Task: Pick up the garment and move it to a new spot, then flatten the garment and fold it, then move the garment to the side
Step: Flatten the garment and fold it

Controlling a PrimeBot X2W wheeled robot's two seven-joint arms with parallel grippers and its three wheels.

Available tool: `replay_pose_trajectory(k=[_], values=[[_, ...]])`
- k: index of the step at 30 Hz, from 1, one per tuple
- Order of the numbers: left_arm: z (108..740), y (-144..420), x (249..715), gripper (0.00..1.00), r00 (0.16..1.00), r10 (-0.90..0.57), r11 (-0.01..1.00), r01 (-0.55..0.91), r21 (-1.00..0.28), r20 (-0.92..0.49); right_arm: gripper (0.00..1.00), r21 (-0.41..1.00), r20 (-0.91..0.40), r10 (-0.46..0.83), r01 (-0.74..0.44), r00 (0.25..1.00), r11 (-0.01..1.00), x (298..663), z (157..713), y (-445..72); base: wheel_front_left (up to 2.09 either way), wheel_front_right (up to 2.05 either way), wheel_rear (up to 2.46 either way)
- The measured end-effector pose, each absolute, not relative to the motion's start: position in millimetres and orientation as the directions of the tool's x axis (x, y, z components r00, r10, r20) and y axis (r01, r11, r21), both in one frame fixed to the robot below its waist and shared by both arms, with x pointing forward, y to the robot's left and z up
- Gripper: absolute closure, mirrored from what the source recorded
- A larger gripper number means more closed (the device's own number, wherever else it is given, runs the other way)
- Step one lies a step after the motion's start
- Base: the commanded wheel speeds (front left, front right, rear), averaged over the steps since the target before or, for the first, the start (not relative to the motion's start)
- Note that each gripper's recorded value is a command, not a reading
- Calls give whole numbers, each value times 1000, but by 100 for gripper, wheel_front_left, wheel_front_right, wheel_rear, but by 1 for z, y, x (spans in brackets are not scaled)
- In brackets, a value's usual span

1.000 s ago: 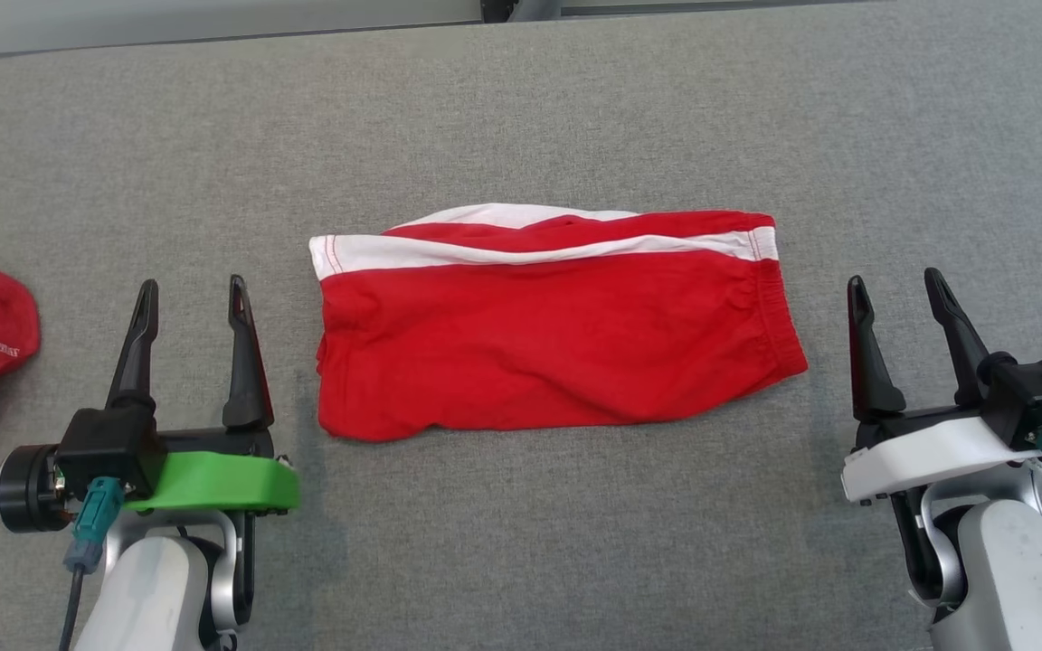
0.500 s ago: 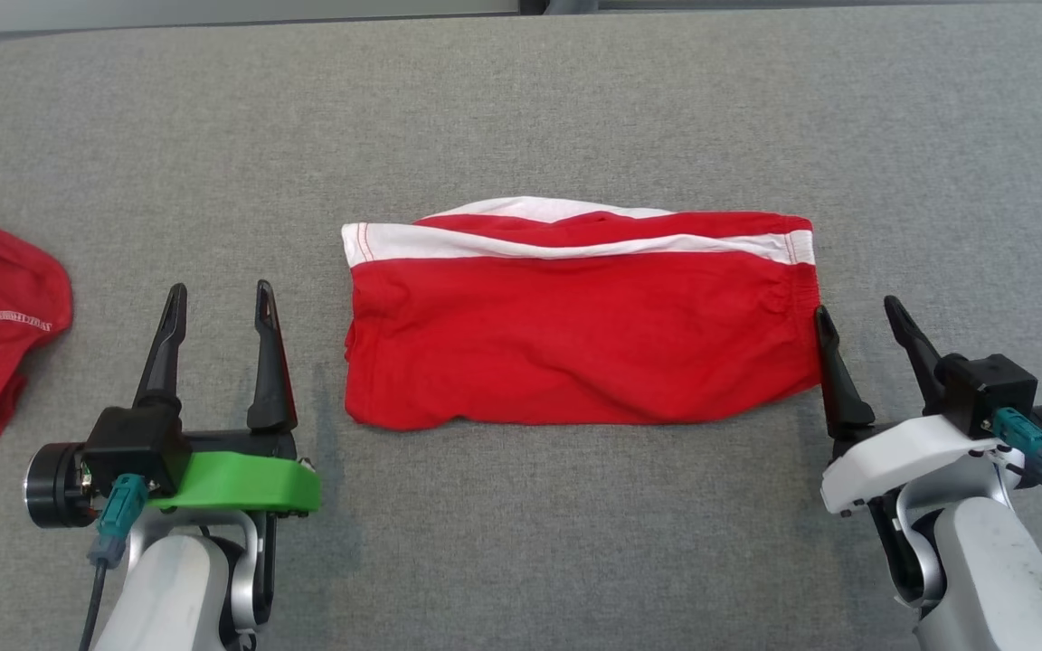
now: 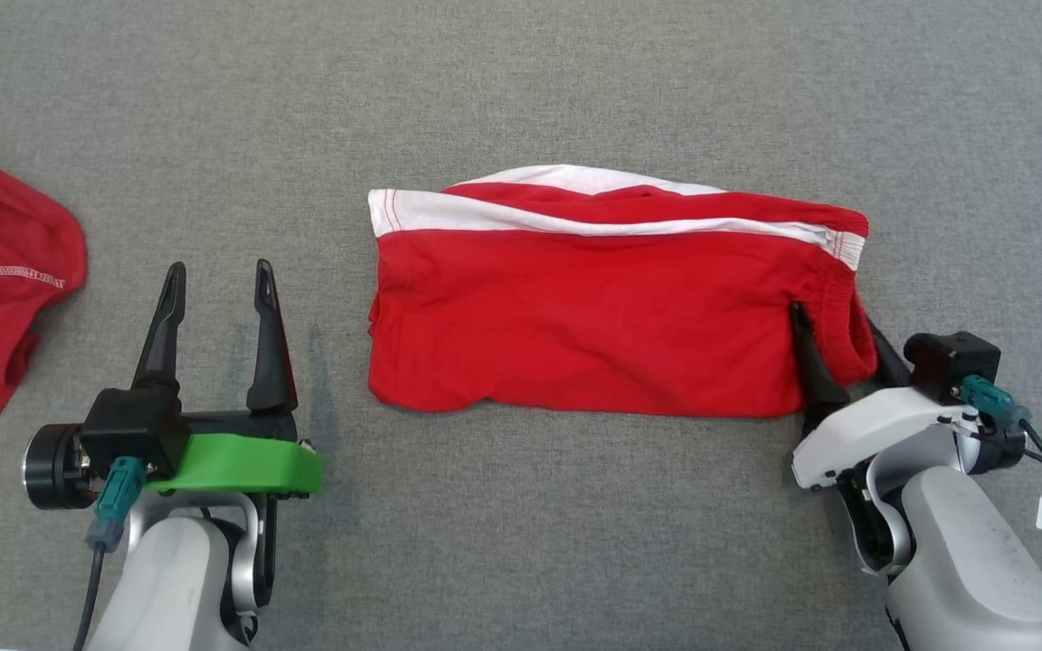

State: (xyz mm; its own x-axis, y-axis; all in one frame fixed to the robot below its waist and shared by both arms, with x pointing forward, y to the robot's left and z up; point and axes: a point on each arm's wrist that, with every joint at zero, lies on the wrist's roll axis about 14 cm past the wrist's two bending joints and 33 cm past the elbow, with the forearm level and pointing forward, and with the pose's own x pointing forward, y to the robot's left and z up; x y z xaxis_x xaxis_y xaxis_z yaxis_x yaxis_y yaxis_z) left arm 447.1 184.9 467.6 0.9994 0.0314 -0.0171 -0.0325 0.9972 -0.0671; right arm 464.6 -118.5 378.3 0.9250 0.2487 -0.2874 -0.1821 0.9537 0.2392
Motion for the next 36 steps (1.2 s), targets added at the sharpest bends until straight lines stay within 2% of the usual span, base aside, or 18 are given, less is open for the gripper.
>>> replay_pose_trajectory(k=[6,9,13,17,22,28,36], values=[[466,179,451,0,1000,15,998,-16,-66,-17,100,302,-301,251,-158,920,940,466,381,-124,0,0,0],[465,176,453,0,1000,5,998,-6,-67,-18,100,306,-303,227,-131,925,943,467,384,-138,0,0,0],[463,165,457,0,1000,-25,997,24,-76,-18,100,308,-329,142,-36,933,951,462,386,-182,0,0,0],[462,157,460,0,999,-46,996,45,-82,-18,100,357,-331,135,-9,934,934,460,394,-191,0,0,0],[462,149,463,0,998,-67,994,66,-85,-15,100,460,-286,248,-95,926,883,464,423,-163,0,0,0],[461,145,462,0,997,-80,993,78,-88,-19,100,489,-218,405,-260,888,833,465,462,-126,0,0,0],[464,147,459,0,998,-68,992,66,-103,-16,100,530,-188,646,-477,740,701,453,483,-42,0,0,0]])
